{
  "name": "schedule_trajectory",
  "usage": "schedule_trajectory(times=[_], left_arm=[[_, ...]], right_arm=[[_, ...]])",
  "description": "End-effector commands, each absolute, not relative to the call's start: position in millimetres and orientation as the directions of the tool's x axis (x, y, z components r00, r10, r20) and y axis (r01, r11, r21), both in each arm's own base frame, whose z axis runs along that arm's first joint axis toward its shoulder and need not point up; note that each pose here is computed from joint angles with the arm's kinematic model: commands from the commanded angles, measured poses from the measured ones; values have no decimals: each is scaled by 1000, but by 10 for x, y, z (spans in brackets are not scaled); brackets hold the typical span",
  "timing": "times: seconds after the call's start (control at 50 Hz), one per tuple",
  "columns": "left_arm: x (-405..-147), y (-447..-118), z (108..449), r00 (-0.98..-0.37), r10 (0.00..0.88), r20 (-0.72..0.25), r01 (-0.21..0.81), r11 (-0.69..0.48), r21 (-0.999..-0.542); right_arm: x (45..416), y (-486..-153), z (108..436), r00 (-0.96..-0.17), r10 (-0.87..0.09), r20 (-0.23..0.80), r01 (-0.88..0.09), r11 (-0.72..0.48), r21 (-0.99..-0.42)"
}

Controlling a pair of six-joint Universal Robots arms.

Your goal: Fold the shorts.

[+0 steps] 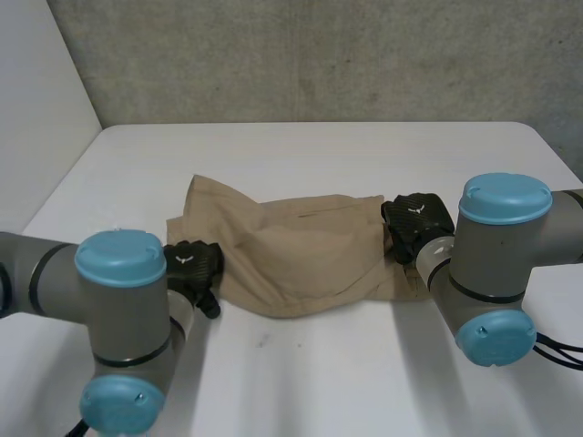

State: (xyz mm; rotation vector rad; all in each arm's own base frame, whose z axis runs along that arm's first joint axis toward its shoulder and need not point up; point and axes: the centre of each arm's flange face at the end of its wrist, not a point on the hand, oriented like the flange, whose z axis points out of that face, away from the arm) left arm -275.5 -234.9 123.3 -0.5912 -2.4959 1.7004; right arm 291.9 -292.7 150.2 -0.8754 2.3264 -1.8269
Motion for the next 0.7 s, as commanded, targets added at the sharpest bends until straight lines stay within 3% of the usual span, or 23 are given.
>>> schedule_trajectory(times=[0.02, 0.32, 0.7], left_arm=[[-2845, -2488, 1213, -925, 346, -159, 269, 296, -917], [-2953, -2660, 1109, -910, 359, -208, 313, 264, -912], [-3042, -2801, 1051, -914, 352, -202, 294, 230, -928]], right_arm=[[2918, -2923, 1496, -835, -462, 297, -398, 137, -907], [2928, -2920, 1497, -832, -467, 299, -399, 131, -907], [2931, -2920, 1492, -831, -470, 298, -399, 130, -908]])
